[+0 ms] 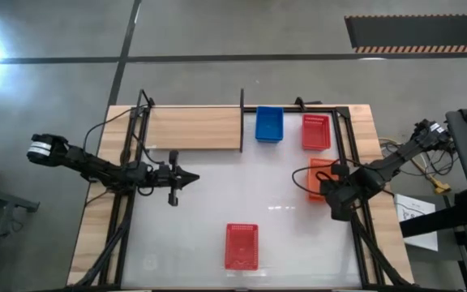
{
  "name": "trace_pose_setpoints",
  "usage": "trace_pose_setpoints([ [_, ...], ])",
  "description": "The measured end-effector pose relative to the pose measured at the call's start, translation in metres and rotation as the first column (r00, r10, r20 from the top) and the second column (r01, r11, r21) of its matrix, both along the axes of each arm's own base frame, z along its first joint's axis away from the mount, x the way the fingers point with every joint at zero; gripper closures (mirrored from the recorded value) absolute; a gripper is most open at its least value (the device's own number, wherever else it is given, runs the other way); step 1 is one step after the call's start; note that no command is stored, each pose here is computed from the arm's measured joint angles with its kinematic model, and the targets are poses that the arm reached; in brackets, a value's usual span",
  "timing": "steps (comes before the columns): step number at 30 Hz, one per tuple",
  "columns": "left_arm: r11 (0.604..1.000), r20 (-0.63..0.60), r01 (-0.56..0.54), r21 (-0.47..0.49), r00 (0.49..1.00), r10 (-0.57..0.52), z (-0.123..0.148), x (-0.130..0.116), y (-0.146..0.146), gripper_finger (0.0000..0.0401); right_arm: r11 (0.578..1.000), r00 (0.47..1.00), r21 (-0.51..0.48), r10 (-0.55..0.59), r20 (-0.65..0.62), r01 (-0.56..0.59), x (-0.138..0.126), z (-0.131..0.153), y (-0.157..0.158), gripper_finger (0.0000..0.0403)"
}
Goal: Stack baskets on shelf by color
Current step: Stack the left orange bin on top of the right orange bins
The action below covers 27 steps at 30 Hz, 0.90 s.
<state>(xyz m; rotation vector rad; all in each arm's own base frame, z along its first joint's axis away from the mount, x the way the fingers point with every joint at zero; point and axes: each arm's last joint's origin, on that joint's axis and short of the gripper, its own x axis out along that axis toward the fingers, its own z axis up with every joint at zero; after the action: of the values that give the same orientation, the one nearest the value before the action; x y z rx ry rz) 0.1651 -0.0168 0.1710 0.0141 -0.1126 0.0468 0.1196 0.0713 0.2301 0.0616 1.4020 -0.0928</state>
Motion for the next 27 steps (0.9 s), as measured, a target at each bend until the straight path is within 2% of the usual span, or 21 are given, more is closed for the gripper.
trace_pose_setpoints([
  [7,1.0,0.0,-0.002,0.0,1.0,0.002,0.0,0.0,0.0,0.0401,0.995,0.996,0.037,-0.093,0.005,0.093,0.006,-0.004,0.004,0.0379],
  [13,1.0,0.0,-0.004,0.0,1.0,0.004,0.0,0.0,0.0,0.0401,0.98,0.982,0.058,-0.187,-0.032,0.188,0.012,-0.003,0.009,0.032],
  [20,1.0,-0.001,-0.004,0.001,1.0,0.004,0.0,0.0,0.0,0.0401,0.973,0.974,0.081,-0.221,0.051,0.217,0.023,0.019,0.014,0.0269],
  [23,1.0,-0.004,-0.004,0.001,1.0,0.004,-0.001,0.0,0.0,0.0401,0.973,0.97,0.05,-0.23,0.076,0.227,0.025,0.02,0.014,0.0275],
  [27,1.0,-0.004,-0.004,0.0,1.0,0.004,-0.001,0.0,0.0,0.0401,0.974,0.973,0.0,-0.228,0.028,0.228,0.026,0.01,0.014,0.0325],
])
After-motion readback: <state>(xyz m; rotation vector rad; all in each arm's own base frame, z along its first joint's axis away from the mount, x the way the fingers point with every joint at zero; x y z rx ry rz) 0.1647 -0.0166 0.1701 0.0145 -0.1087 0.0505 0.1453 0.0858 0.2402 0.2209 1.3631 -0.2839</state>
